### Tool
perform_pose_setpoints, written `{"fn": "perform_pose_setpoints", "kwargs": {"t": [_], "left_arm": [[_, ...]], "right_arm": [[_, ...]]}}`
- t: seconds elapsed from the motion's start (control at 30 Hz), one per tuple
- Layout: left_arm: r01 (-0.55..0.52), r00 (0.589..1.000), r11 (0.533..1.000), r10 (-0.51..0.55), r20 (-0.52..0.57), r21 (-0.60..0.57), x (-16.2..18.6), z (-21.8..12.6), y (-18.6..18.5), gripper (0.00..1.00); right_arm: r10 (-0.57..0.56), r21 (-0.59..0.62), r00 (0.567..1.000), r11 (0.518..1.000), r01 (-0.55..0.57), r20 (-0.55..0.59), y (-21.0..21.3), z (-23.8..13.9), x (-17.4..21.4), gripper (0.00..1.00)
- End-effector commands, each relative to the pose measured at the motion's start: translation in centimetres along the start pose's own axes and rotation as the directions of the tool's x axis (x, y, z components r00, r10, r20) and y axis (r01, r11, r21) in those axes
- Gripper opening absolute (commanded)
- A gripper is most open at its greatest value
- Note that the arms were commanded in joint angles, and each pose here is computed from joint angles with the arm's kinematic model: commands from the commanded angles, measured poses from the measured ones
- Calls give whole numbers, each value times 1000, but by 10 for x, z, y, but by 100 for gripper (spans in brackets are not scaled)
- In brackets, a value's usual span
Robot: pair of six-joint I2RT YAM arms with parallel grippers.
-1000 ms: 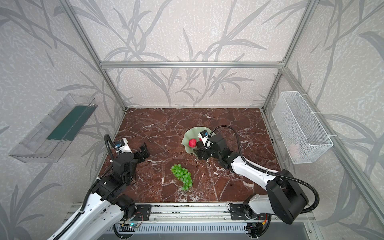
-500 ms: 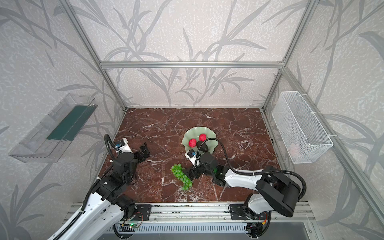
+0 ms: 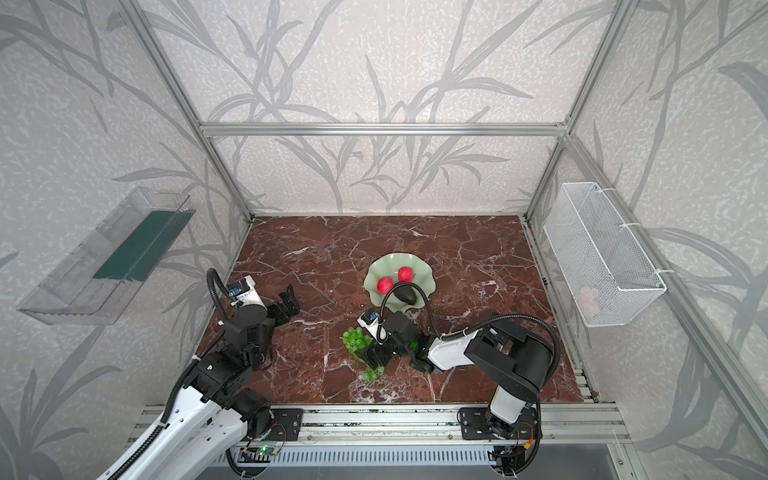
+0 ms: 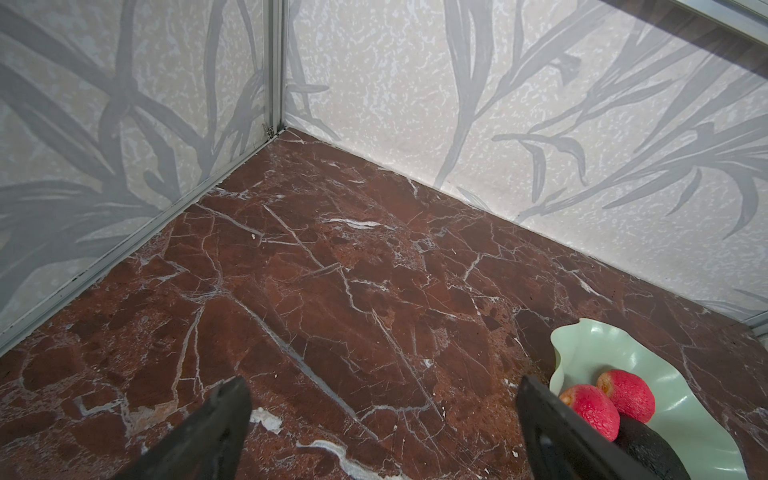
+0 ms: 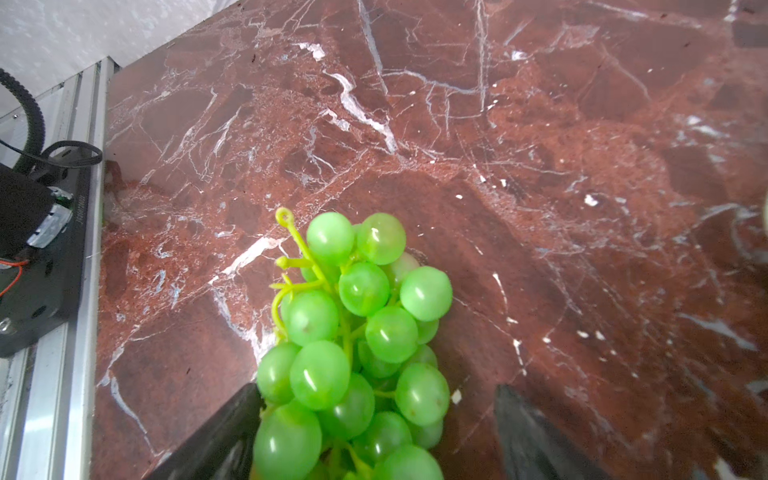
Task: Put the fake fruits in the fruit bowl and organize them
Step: 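Move the right gripper to the green grapes and grasp the bunch, then lift the grapes into the bowl and open the right gripper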
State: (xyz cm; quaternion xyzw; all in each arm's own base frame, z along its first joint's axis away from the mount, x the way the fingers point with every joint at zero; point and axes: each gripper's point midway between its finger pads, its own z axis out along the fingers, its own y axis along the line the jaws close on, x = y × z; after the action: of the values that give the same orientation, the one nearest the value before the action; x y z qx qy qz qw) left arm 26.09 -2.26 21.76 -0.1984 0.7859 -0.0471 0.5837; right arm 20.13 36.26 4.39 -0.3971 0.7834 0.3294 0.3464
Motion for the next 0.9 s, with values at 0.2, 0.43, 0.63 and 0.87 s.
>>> {"fn": "perform_pose_setpoints", "kwargs": {"t": [0.2, 0.43, 0.63, 0.87], "left_arm": [[6, 1000, 1000, -6, 19, -27, -5, -2, 7, 100], [5, 1000, 1000, -4, 19, -24, -5, -3, 6, 100], [9, 1000, 1000, -8, 24, -24, -5, -5, 8, 100], [13, 1000, 1000, -12, 26, -26, -4, -6, 10, 100]], "right_arm": [[27, -24, 1000, 999, -28, -15, 4, 15, 4, 61], [37, -19, 999, 999, -37, -5, 5, 11, -7, 42], [44, -14, 999, 999, -44, 27, 10, -2, -36, 34], [39, 9, 996, 999, -40, 80, 12, -22, -71, 30]]}}
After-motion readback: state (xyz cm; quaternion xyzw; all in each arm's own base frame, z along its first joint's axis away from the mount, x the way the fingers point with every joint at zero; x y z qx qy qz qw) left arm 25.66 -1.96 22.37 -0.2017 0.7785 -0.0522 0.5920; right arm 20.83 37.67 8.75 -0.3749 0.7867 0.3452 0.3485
